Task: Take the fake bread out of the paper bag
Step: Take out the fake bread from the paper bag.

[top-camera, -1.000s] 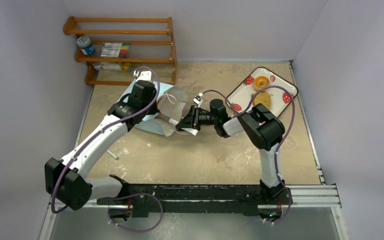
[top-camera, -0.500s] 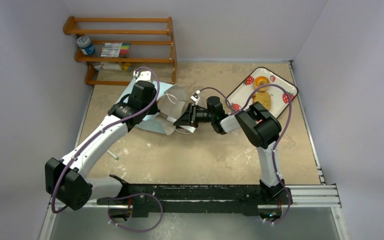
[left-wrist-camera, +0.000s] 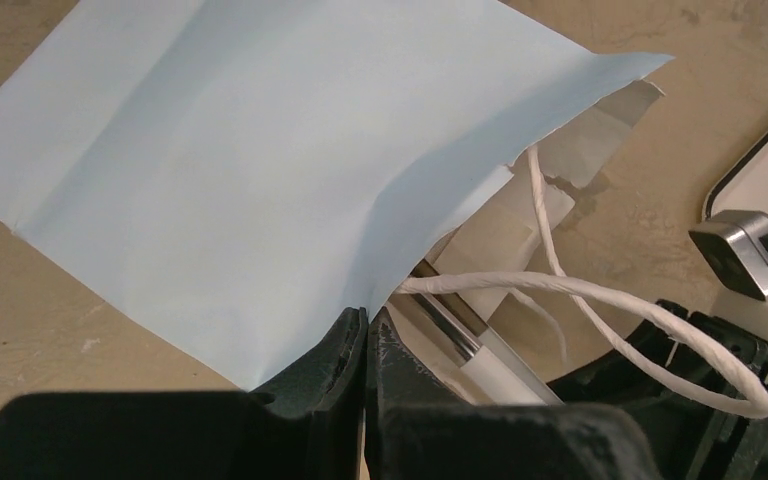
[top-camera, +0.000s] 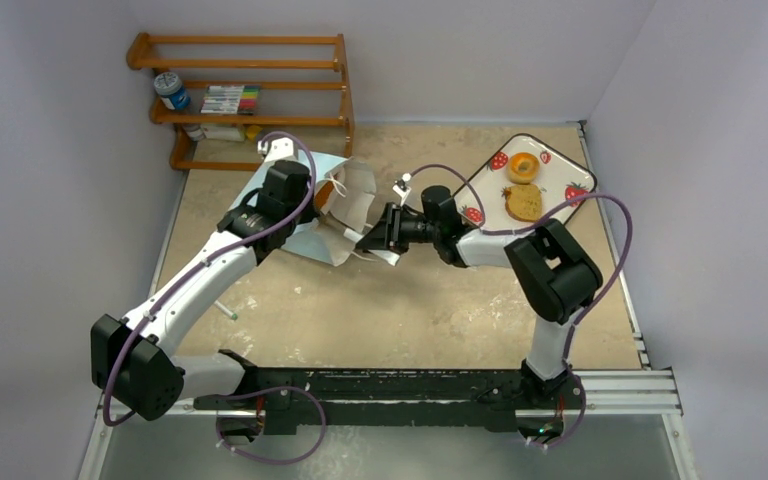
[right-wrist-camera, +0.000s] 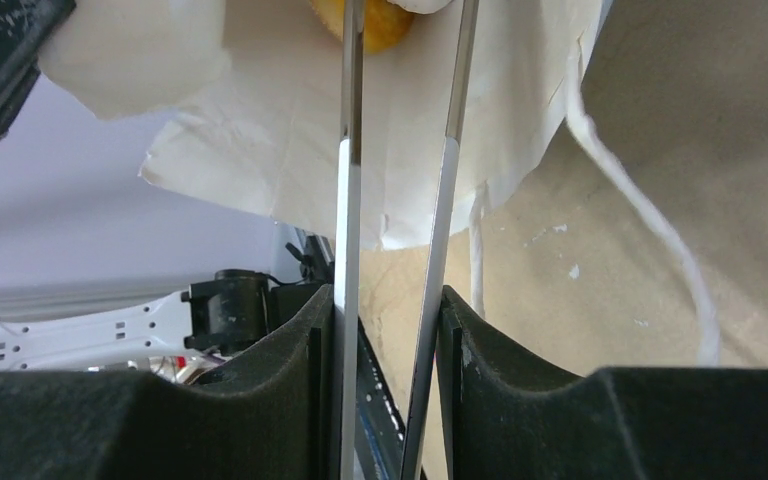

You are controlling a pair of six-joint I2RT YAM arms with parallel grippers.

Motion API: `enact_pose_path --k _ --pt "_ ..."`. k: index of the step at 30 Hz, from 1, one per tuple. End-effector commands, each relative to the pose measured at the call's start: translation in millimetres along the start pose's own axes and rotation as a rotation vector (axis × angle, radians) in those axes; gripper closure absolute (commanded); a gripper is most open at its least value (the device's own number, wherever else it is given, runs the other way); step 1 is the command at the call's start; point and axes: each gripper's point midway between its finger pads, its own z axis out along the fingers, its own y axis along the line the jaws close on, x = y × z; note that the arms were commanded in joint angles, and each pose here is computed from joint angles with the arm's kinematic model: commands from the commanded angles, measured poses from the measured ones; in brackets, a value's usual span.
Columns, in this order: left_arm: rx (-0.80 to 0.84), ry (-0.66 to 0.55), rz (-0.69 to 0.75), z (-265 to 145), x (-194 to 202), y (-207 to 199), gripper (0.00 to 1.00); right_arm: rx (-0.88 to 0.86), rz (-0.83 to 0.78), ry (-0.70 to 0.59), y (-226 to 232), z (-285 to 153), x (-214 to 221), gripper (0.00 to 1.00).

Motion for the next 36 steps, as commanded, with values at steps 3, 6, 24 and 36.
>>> enact_pose_path --k 3,6,24,36 --pt "-0.093 -0.110 -0.082 1.4 -21.7 14.5 1.00 0.011 -0.101 -0.068 16.9 -19.4 -8.5 1.00" --pt "-0.110 -0.118 -0.087 4.1 -24.1 15.4 1.00 0.016 -0.094 -0.072 20.3 -25.6 -4.9 1.00" --pt "-0.124 -0.140 -0.104 15.7 -25.7 13.3 1.00 0.061 -0.098 -0.224 62.6 -80.0 -8.7 1.00" --pt "-0.131 -0.147 -0.107 22.3 -28.1 10.3 1.00 0.169 -0.118 -0.466 90.0 -140.7 -32.1 1.00"
